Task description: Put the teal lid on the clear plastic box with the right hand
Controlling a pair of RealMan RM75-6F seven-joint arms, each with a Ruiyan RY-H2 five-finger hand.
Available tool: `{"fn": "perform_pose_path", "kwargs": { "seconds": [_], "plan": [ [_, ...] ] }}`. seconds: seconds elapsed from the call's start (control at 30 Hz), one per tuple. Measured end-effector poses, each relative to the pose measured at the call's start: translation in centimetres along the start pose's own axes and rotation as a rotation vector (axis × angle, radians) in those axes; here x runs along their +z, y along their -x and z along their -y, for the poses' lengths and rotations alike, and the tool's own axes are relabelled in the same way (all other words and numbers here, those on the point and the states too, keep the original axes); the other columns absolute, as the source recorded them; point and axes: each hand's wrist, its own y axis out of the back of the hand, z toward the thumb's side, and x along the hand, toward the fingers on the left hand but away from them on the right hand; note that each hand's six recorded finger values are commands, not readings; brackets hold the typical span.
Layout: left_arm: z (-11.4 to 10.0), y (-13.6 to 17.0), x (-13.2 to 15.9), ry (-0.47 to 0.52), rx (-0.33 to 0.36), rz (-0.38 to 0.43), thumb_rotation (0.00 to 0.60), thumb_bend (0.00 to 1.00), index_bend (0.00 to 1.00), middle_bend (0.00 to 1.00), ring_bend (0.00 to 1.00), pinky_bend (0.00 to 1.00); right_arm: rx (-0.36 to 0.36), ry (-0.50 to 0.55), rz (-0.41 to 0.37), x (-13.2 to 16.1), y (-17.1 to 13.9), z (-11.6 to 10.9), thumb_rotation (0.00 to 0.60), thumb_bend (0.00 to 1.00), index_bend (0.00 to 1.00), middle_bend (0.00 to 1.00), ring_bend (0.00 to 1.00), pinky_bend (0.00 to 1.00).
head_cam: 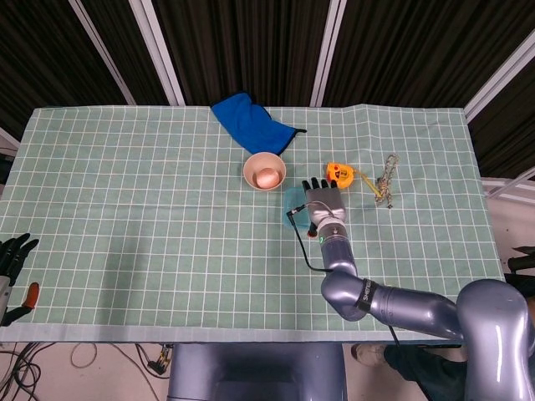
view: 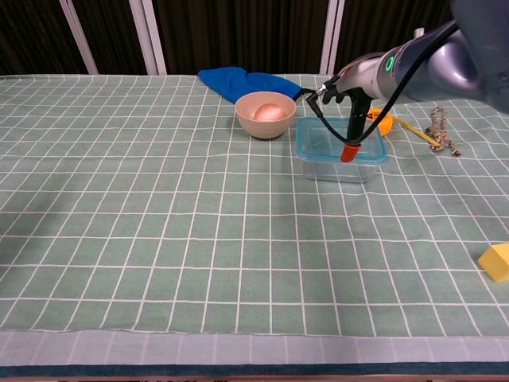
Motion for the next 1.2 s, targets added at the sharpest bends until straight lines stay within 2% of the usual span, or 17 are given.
{"fn": "perform_pose_path", "kwargs": {
  "seconds": [0.1,0.13,0.2,0.27,0.37,0.53,0.67,0.83,1.1,1.2],
  "plan": [
    [0.0,0.0,0.0,0.003,-0.002,-0.003,0.600,0.53,0.06,0.00,0.00,0.00,-0.038,0.038,-0.008,-0.2,-0.7,-1.4,0.600,0.08,0.00,0.05,0.00,0.00],
    [0.0,0.0,0.0,0.004,-0.002,-0.003,0.600,0.53,0.06,0.00,0.00,0.00,-0.054,0.053,-0.010,-0.2,-0.9,-1.8,0.600,0.08,0.02,0.11,0.00,0.00],
    [0.0,0.0,0.0,0.003,-0.002,-0.003,0.600,0.53,0.06,0.00,0.00,0.00,-0.092,0.087,-0.017,-0.3,-1.1,-2.8,0.600,0.08,0.13,0.21,0.02,0.00],
    [0.0,0.0,0.0,0.002,-0.003,-0.003,0.600,0.53,0.07,0.00,0.00,0.00,-0.127,0.107,-0.026,-0.3,-1.3,-3.4,0.600,0.08,0.23,0.25,0.05,0.00],
    [0.1,0.0,0.0,0.001,-0.006,-0.005,0.600,0.53,0.07,0.00,0.00,0.00,-0.181,0.116,-0.048,-0.3,-1.7,-4.2,0.600,0.09,0.32,0.36,0.13,0.00],
    [0.0,0.0,0.0,0.004,-0.006,-0.008,0.600,0.53,0.07,0.00,0.00,0.00,-0.229,0.149,-0.077,0.0,-1.9,-4.2,0.600,0.25,0.41,0.49,0.21,0.00],
    [0.1,0.1,0.0,0.007,-0.008,-0.010,0.600,0.53,0.07,0.00,0.00,0.00,-0.243,0.160,-0.079,0.3,-1.4,-3.7,0.600,0.30,0.42,0.58,0.26,0.00],
    [0.0,0.1,-0.1,0.015,-0.009,-0.017,0.600,0.53,0.07,0.00,0.00,0.00,-0.264,0.186,-0.076,0.6,-0.4,-3.1,0.600,0.34,0.45,0.61,0.28,0.00],
    [0.1,0.1,-0.2,0.021,-0.015,-0.023,0.600,0.53,0.07,0.00,0.00,0.00,-0.271,0.196,-0.065,0.7,0.7,-2.5,0.600,0.50,0.45,0.62,0.28,0.00],
    [0.1,0.1,-0.2,0.022,-0.015,-0.024,0.600,0.53,0.07,0.00,0.00,0.00,-0.265,0.194,-0.064,0.7,0.9,-2.3,0.600,0.52,0.50,0.62,0.28,0.00]
  ]
}}
